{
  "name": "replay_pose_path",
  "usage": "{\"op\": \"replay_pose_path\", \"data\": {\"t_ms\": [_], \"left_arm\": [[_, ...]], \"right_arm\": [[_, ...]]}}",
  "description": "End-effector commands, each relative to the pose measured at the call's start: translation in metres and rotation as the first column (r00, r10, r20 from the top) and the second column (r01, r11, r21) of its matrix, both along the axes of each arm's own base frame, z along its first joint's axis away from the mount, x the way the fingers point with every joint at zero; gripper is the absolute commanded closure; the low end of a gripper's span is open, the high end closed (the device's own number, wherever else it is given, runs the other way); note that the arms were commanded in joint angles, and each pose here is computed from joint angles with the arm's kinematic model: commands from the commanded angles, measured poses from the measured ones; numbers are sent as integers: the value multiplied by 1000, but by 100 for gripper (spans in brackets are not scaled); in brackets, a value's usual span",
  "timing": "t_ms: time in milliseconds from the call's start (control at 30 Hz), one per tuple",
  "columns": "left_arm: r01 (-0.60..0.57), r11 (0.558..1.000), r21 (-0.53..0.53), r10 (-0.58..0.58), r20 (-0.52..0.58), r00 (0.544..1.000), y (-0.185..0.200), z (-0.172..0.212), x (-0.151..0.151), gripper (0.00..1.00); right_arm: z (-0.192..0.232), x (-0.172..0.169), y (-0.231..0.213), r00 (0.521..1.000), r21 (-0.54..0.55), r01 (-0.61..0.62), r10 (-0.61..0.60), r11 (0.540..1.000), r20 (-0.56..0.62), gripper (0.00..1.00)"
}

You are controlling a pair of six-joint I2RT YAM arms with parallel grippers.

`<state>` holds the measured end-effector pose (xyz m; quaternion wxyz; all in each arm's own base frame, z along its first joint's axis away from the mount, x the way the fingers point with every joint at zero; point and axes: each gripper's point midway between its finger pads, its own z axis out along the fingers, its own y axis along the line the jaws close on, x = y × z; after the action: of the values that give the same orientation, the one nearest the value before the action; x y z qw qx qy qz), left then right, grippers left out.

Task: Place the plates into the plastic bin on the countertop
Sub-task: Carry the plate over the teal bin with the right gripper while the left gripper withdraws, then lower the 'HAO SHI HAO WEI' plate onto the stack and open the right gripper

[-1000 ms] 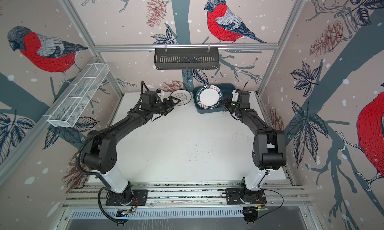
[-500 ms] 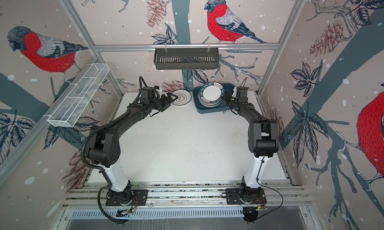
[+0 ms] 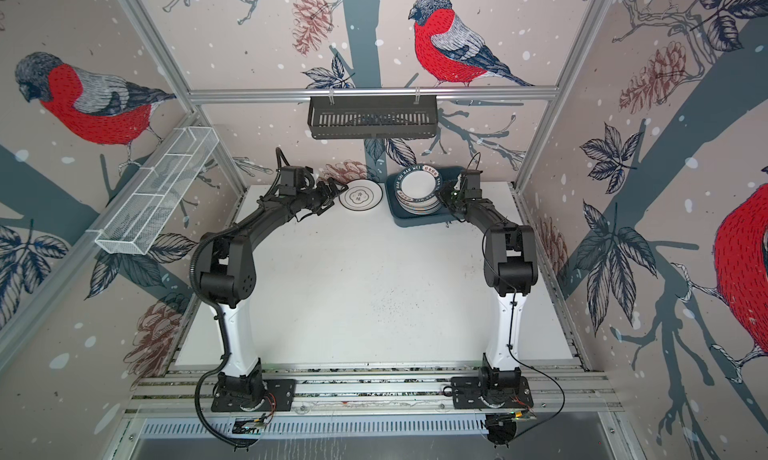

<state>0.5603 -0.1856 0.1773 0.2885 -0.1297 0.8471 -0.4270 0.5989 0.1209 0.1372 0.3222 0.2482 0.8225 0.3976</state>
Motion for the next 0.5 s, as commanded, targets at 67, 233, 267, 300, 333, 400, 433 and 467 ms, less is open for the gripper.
{"op": "replay_pose_path", "data": {"t_ms": [67, 233, 267, 300, 333, 400, 433, 467], "left_arm": [[14, 1000, 7, -14, -18, 1000, 4, -12, 9, 4], [-6, 1000, 13, 7, -37, 999, 8, -29, 20, 4], [-9, 1000, 14, 10, -45, 999, 8, -34, 22, 4], [-12, 1000, 16, 13, -50, 999, 8, -37, 25, 4], [-16, 1000, 18, 17, -56, 998, 9, -42, 27, 4], [-22, 1000, 20, 24, -66, 998, 9, -49, 32, 4], [-26, 999, 21, 27, -73, 997, 9, -54, 34, 4], [-29, 999, 21, 31, -77, 997, 9, -57, 37, 4]], "right_arm": [[0, 13, -2, 999, 10, 37, -37, 999, 10, 98], [-10, 14, -3, 998, 1, 51, -51, 999, -24, 97], [-12, 13, -3, 998, 0, 52, -52, 999, -33, 98], [-15, 12, -3, 998, -2, 54, -54, 999, -42, 98], [-17, 12, -3, 997, -3, 55, -55, 999, -48, 98], [-20, 12, -3, 997, -2, 56, -56, 998, -55, 98], [-22, 11, -3, 997, -2, 55, -55, 998, -61, 98], [-23, 12, -2, 996, 0, 54, -54, 999, -66, 98]]}}
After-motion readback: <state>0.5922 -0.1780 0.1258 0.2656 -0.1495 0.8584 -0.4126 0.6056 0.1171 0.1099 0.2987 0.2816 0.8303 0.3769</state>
